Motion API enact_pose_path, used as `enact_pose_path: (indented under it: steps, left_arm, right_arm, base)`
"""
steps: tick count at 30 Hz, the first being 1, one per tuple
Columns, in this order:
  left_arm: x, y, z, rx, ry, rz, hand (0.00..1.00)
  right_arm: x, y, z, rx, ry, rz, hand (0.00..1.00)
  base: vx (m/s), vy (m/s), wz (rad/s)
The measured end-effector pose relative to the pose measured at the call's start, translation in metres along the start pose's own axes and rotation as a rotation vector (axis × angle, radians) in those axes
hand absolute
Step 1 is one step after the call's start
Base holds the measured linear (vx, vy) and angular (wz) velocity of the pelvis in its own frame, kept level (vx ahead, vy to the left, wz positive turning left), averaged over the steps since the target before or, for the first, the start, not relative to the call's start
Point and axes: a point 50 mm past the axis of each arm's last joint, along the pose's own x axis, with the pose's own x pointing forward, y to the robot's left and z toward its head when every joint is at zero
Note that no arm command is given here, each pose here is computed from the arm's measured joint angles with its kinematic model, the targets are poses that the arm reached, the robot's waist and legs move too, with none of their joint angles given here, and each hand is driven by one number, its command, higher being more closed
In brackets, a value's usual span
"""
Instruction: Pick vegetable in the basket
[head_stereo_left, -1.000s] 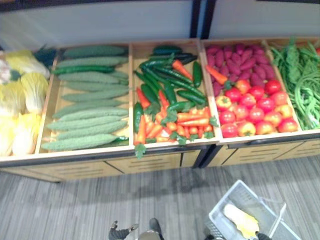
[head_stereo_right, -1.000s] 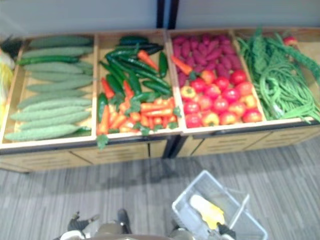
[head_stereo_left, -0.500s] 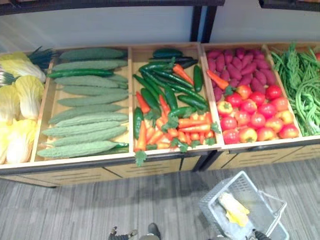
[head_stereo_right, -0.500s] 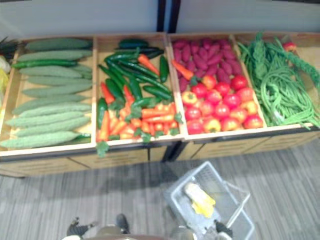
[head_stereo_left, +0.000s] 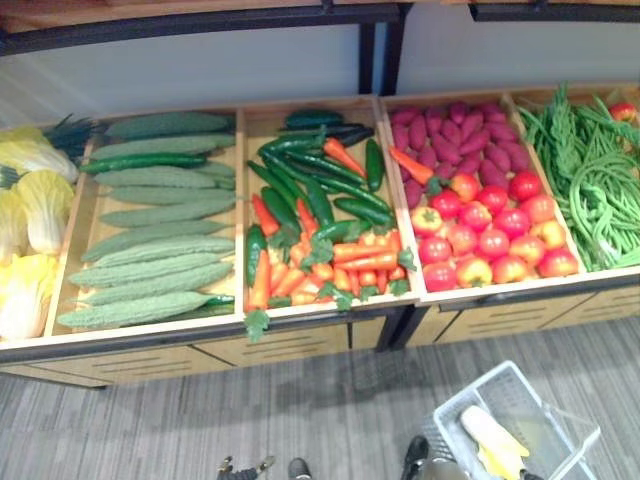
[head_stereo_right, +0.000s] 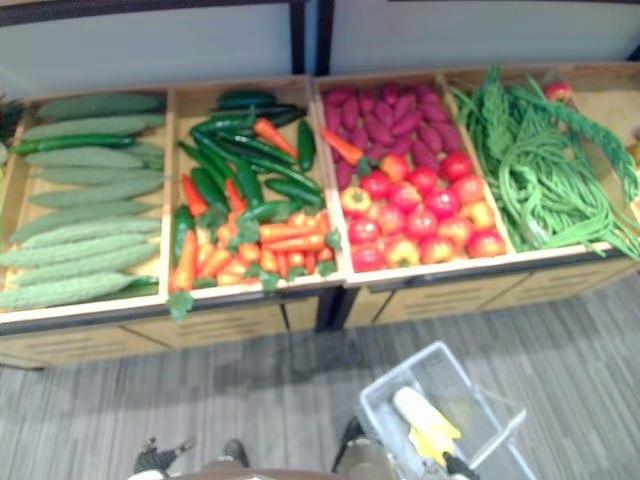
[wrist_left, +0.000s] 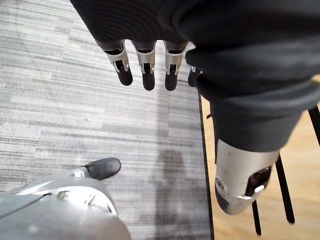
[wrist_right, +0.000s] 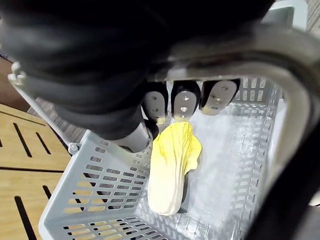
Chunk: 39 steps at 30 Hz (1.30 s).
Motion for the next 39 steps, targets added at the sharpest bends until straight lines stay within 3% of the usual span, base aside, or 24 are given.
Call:
enact_pose_path:
  steps: [5,9,10,12,16,19,23,29,39]
  left_arm:
    - [0.0,0.026,-0.02,-0.284,0.121,0.139,0.0]
    - [0.002,0.043,-0.021,-0.646,0.197,0.322,0.0]
    - [0.003,0.044,-0.021,-0.666,0.196,0.337,0.0]
    - [0.004,0.058,0.007,-0.773,0.091,0.45,0.0]
    - [-0.006,0.089,0.067,-0.83,-0.203,0.599,0.0]
    - [-0.034,0.103,0.128,-0.719,-0.522,0.701,0.0]
    - [-0.077,0.095,0.187,-0.508,-0.879,0.748,0.0]
    - [-0.094,0.056,0.22,-0.159,-1.126,0.586,0.0]
    - [-0.089,0.041,0.259,0.369,-1.356,0.336,0.0]
  right_arm:
    - [-0.003,-0.016,-0.023,0.07,0.096,-0.059,1.0]
    - [-0.006,-0.019,-0.034,0.092,0.148,-0.075,1.0]
    - [-0.006,-0.02,-0.035,0.092,0.151,-0.077,1.0]
    - [-0.007,-0.026,-0.039,0.083,0.16,-0.092,1.0]
    - [-0.007,-0.028,-0.037,0.031,0.142,-0.098,1.0]
    - [-0.006,-0.028,-0.031,-0.026,0.099,-0.09,1.0]
    - [-0.005,-0.024,-0.025,-0.087,0.055,-0.063,1.0]
    - [-0.003,-0.026,-0.014,-0.127,-0.001,-0.044,1.0]
    - [-0.001,-0.023,0.009,-0.24,-0.1,0.013,1.0]
  base:
    - [0.05,0.024,0.07]
    - [0.06,0.012,0.01]
    - [0.0,0.0,0.0]
    - [0.01,-0.006,0.02]
    - [0.0,-0.002,0.02]
    - [-0.01,0.002,0.11]
    - [-0.01,0.0,0.08]
    - [-0.06,-0.013,-0.06]
    - [-0.05,-0.006,-0.31]
